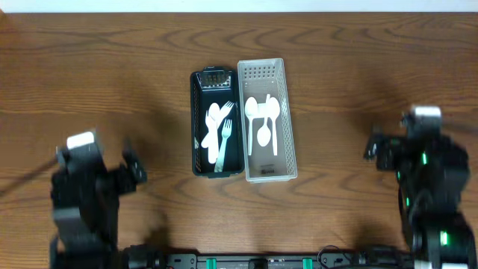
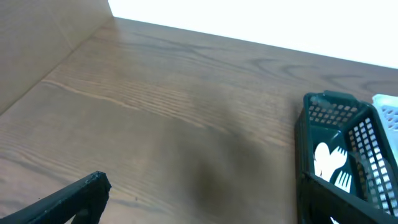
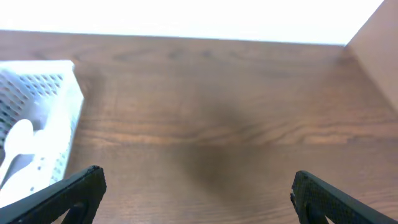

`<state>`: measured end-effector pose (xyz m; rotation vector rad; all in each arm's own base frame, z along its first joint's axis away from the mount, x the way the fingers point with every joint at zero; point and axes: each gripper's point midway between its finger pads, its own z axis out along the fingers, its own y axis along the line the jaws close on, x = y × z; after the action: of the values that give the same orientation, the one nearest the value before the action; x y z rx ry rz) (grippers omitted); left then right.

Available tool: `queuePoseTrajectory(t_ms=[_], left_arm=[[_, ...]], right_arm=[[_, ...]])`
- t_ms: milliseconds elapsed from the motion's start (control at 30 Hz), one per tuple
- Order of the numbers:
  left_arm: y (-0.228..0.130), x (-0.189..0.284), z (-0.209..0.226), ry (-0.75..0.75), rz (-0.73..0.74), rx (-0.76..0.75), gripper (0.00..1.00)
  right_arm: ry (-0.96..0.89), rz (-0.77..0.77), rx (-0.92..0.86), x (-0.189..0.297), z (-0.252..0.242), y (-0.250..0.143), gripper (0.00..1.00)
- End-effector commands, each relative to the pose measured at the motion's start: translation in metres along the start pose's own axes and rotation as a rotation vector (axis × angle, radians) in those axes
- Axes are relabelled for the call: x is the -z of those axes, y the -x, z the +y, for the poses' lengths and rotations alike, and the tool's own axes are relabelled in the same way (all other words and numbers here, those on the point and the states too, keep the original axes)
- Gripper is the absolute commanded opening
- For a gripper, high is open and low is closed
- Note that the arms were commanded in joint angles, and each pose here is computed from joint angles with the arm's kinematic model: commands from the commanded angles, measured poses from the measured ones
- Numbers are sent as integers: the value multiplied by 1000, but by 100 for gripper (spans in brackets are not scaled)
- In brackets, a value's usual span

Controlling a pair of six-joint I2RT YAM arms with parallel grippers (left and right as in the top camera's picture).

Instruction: Pack container

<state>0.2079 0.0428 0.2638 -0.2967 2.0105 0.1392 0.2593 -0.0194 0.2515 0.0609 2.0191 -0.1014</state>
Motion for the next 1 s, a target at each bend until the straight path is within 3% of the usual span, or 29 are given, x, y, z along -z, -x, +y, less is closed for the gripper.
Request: queuePoseTrajectory(t_ms=[0,233,633,967], left_arm=[[-19,7,5,4,-33,20,98],[-38,15,9,5,-23,18,98],[-38,15,7,-5,-20,13,98],[-38,15,7,-5,-20,13,98]], right_arm=[[11,-19,21,13,2,-17,99],[14,72,29,23,2,-52,99],[19,321,49,35,1,-112,99],[20,397,55,42,1,-129,99]])
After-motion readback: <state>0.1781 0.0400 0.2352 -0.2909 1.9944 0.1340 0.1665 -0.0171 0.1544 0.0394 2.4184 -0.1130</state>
